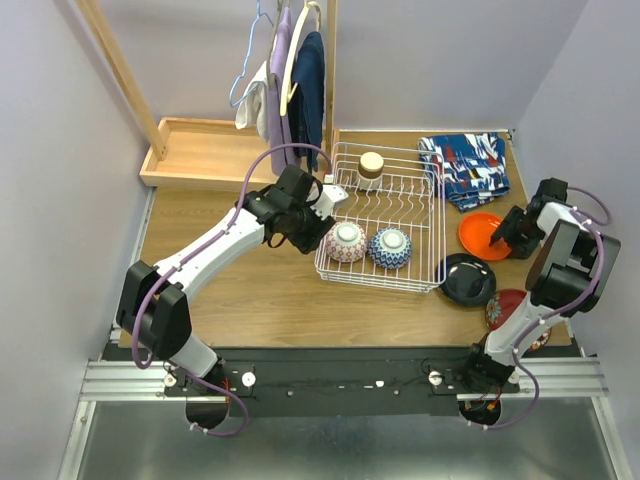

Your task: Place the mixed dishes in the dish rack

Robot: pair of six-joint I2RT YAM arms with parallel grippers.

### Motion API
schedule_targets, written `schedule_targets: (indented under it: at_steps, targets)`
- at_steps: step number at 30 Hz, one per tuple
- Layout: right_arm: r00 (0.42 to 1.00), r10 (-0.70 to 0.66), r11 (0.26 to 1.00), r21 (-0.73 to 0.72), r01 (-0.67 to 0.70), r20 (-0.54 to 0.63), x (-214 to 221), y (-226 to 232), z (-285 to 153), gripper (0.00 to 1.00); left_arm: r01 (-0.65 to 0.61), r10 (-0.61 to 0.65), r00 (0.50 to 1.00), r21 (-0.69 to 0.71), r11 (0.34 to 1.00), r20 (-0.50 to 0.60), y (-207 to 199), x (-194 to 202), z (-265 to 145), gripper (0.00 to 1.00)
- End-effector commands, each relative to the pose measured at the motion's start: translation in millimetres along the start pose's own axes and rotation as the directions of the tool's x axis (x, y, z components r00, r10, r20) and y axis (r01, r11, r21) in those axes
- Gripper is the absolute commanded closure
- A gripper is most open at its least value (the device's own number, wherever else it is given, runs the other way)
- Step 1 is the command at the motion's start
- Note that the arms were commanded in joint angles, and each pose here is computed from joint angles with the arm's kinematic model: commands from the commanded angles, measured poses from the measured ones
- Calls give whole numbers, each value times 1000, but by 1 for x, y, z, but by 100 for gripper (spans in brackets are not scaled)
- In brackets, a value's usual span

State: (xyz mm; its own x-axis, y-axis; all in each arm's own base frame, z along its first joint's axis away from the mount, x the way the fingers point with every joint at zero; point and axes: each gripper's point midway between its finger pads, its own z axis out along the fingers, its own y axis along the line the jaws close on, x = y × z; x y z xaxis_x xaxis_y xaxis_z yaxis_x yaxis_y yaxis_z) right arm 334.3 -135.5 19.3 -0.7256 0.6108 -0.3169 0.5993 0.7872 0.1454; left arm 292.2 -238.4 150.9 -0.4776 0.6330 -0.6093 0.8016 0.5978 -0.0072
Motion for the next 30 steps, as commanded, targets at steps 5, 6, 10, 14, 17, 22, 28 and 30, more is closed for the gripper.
schedule_targets:
  at_steps: [5,6,10,14,17,22,28,30]
  targets:
    - [994,74,976,-196,-89,-82,7,33,13,62,-15,15,1000,0,1000,-22,-1,8,-2,41]
    - [994,70,970,-225,-88,-86,7,38,10,69,-15,15,1000,0,1000,-22,-1,8,-2,41]
    - [999,40,955,-291,-49,-36,-6,51,-19,84,-13,13,1000,3,1000,-25,-2,9,1,41]
    - [999,-38,930,-364,48,36,-20,64,-51,93,0,0,1000,12,1000,-16,-4,10,3,41]
    - [994,-75,916,-390,98,74,-26,70,-68,99,6,-6,1000,25,1000,-6,-8,12,4,41]
    - [975,-98,898,-404,173,200,-47,78,-109,99,0,0,1000,16,1000,-4,-8,20,1,41]
    - [915,-80,917,-331,223,395,-100,83,-176,100,89,-89,994,0,996,55,5,18,-17,65]
    - [876,-76,930,-284,235,476,-119,83,-200,100,97,-97,991,1,995,88,8,10,-26,91]
